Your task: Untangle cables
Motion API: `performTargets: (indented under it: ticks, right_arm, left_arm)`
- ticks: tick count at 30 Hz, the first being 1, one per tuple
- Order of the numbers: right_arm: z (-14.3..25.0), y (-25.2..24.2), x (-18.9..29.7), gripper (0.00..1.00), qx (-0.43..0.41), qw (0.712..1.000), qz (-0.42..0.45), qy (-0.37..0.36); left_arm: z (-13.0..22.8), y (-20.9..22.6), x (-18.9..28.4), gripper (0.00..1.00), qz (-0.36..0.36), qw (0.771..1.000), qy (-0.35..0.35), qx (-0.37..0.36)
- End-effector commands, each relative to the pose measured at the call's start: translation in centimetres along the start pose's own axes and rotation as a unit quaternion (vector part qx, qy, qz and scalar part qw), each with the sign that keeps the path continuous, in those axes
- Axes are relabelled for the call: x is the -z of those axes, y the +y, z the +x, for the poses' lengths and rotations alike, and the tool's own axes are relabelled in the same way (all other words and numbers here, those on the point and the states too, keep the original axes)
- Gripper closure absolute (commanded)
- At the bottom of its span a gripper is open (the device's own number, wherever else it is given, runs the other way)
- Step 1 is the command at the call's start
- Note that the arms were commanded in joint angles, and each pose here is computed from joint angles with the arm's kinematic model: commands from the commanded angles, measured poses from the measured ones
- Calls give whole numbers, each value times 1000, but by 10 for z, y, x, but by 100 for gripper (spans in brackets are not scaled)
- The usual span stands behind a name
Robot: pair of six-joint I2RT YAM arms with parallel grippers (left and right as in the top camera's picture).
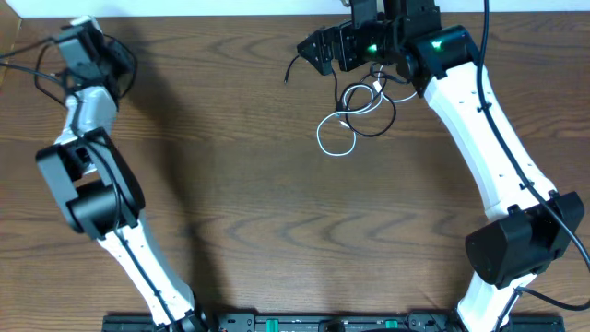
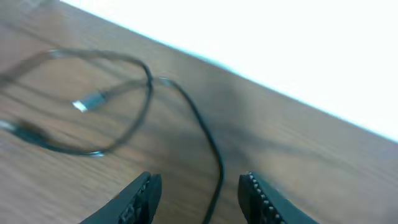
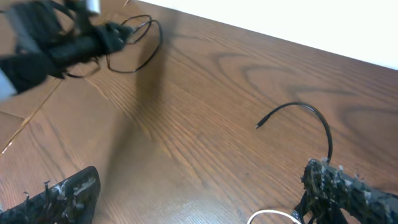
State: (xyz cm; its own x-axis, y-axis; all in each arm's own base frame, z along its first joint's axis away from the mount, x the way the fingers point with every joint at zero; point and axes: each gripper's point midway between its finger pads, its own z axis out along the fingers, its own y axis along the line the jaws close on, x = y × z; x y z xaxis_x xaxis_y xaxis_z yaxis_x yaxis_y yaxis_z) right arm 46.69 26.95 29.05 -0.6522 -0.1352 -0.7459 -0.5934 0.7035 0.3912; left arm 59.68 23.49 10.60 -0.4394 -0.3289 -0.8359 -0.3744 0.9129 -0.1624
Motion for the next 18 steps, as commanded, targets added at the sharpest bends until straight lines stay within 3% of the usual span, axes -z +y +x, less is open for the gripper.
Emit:
performTargets:
  ticks: [1,5,9,12,16,18]
  right_arm:
    - [-1,7,2,1,2,1000,-6,0]
    - [5,3,3,1,-4,1000,6,11]
    - [8,-19,4,1,-8,998,69,14]
    - [11,-48,10,1,-14,988,152,17]
    - [24,-100,37,1,-121,949,292,7]
    - [37,-133,60,1,-186,919,346,7]
  left_arm:
    - [-32,32,26,55,-25,997,-19,72]
    - [-1,18,34,53,48,990,62,114]
    - [17,-41,52,27,200,960,128,148]
    - [28,-81,63,27,261,936,166,166]
    - [59,-140,73,23,289,921,221,138]
    - [85,-193,87,23,326,910,248,70]
